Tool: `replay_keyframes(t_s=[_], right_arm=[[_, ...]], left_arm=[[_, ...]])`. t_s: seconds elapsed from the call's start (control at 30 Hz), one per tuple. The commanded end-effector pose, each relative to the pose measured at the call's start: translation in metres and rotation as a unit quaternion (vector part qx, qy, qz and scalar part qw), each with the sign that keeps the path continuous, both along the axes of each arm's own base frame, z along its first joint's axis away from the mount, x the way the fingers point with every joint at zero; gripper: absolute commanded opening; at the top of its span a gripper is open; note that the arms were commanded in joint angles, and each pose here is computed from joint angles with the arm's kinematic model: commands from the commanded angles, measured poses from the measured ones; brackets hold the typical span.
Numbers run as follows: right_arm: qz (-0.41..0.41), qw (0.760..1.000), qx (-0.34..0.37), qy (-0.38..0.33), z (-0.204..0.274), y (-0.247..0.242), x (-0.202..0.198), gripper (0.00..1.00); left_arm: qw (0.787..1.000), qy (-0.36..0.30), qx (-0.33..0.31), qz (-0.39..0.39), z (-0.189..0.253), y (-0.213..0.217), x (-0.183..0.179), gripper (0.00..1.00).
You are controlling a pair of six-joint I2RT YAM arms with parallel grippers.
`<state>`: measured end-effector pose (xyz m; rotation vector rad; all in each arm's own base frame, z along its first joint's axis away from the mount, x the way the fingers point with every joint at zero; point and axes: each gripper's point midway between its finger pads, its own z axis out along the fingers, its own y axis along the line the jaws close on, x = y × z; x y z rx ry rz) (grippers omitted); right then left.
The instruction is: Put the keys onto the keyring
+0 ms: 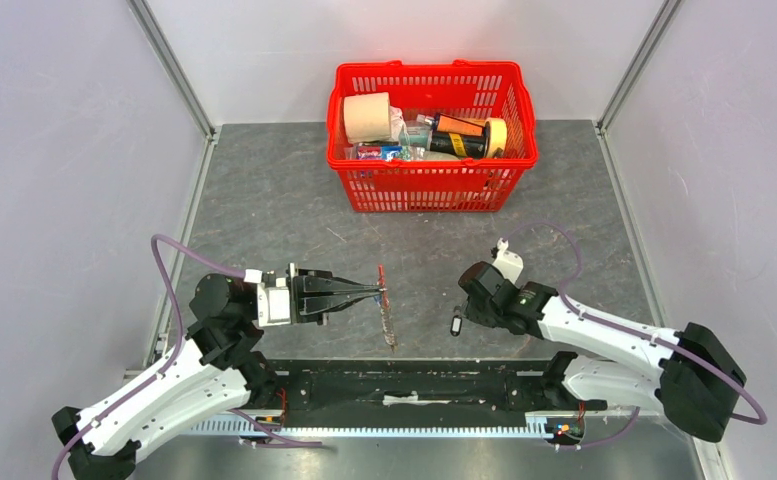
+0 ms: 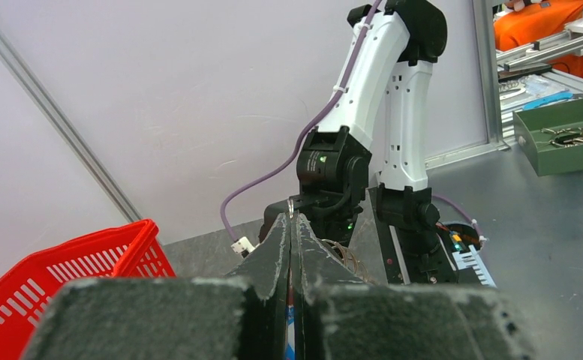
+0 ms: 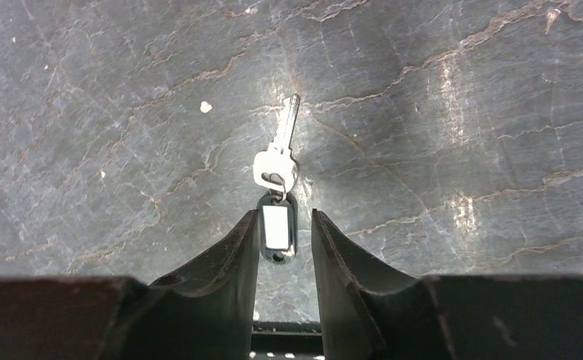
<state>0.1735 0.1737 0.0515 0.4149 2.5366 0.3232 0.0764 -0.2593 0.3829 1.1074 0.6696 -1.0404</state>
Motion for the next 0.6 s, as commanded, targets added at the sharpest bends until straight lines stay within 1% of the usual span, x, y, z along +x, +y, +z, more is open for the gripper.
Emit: replay_keyframes(t_s=[0.0, 0.33, 0.57], right_arm=[[-0.035, 0.999, 0.030, -0.015, -0.004, 0.008, 0.016, 0.38], [-0.035, 0.999, 0.037, 0.010, -0.024, 0.015, 0.016, 0.37], [-0.034, 0.998, 0.041, 0.021, -0.031, 0.017, 0.012, 0.32]], left_arm=[[1.000, -0.008, -0.026, -0.012, 0.014, 0.004, -0.008, 0.02], [0.999, -0.007, -0.027, -0.016, 0.014, 0.004, -0.009, 0.02], [0.999, -0.006, -0.028, -0.017, 0.014, 0.005, -0.011, 0.02]])
